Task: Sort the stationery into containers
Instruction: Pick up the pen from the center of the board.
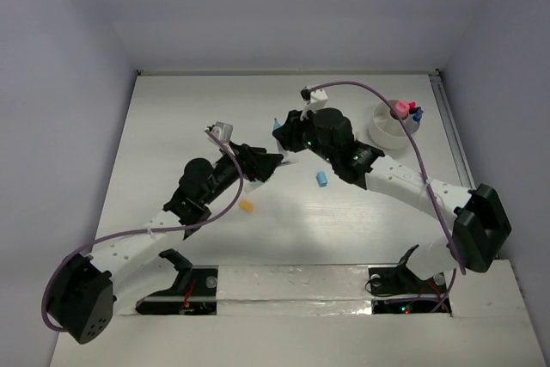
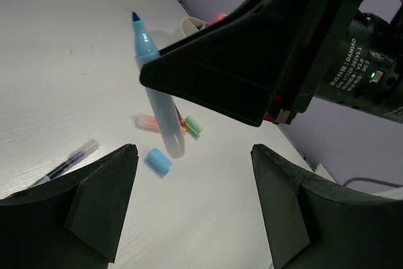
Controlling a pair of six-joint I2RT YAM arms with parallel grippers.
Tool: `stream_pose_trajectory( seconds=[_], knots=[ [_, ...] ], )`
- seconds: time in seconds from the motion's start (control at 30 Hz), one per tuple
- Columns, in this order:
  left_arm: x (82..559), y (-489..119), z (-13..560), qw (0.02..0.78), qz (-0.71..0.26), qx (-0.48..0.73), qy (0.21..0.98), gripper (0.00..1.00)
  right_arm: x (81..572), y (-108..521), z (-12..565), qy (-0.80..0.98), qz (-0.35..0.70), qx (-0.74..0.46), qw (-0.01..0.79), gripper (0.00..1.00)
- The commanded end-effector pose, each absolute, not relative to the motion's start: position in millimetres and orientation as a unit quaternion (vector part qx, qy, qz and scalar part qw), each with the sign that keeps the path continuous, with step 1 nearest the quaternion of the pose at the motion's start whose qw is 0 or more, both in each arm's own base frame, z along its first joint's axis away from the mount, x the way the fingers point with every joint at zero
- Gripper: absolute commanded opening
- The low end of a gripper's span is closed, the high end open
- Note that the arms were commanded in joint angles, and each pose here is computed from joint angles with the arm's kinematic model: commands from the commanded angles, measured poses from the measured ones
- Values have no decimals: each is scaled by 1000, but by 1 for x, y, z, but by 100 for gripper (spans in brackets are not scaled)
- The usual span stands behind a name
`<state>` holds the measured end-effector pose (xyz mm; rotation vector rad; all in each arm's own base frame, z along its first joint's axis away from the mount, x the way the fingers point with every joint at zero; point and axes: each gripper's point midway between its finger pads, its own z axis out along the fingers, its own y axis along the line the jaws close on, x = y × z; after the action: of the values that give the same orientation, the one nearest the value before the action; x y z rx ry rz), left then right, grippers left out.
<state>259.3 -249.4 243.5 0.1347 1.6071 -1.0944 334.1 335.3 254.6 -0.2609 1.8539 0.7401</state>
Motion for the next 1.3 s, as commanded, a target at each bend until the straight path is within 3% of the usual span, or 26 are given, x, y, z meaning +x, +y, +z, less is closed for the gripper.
stream_pose_trajectory(
  seconds=[0.0, 0.23, 1.0, 1.27],
  knots=[
    [244, -262, 264, 552, -516, 87, 649, 70, 325, 352, 285, 747, 372, -115, 539, 0],
    [249, -268, 254, 535, -512, 89, 666, 68, 323, 363, 279, 750, 392, -115, 520, 0],
    [265, -258, 245, 554, -473, 61, 682, 44, 298, 378, 274, 742, 436, -145, 487, 0],
    [270, -253, 242, 562, -459, 48, 686, 28, 289, 392, 267, 745, 439, -151, 478, 0]
  ],
)
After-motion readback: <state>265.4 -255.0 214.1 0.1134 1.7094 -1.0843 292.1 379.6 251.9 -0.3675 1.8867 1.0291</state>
